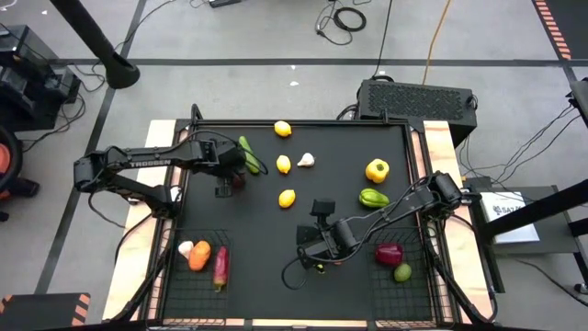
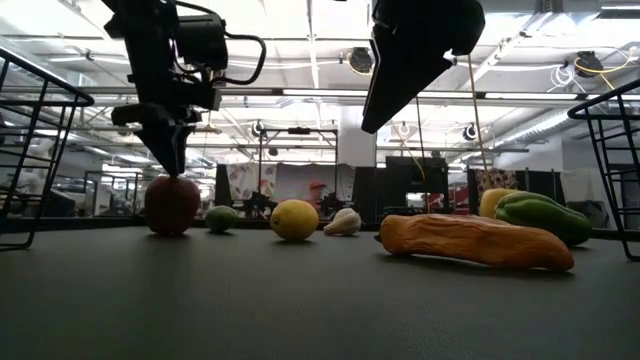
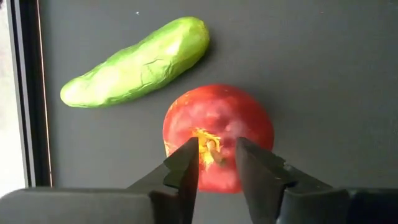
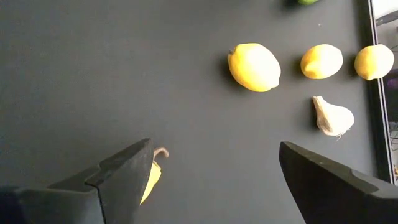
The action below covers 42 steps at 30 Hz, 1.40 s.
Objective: Sort produce into baskets
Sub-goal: Put the apple into the bottom right basket
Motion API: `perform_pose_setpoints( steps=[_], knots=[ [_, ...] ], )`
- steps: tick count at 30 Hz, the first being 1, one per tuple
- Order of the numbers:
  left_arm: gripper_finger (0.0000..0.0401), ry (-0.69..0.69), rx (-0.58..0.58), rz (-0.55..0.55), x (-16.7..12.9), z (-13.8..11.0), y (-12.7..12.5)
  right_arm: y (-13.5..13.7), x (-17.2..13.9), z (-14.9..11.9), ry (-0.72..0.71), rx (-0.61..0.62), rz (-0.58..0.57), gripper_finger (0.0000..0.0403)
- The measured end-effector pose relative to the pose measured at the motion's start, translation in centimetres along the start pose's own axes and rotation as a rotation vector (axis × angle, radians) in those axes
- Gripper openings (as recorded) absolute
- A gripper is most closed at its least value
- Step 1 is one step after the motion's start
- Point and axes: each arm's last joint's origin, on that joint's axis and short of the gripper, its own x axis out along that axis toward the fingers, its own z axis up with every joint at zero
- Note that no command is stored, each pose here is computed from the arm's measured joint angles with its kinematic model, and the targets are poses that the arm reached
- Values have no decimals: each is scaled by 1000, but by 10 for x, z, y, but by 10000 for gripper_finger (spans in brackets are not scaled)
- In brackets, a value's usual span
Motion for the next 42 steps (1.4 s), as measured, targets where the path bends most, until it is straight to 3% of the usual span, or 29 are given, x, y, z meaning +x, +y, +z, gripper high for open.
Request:
perform_pose_setpoints(
  steps=[15,42],
  knots=[
    [9,53,14,1,0,-5,-1,0,0,0,0,0,0,338],
    [4,33,44,65,-10,-9,1,0,0,0,-4,2,-1,338]
  ],
)
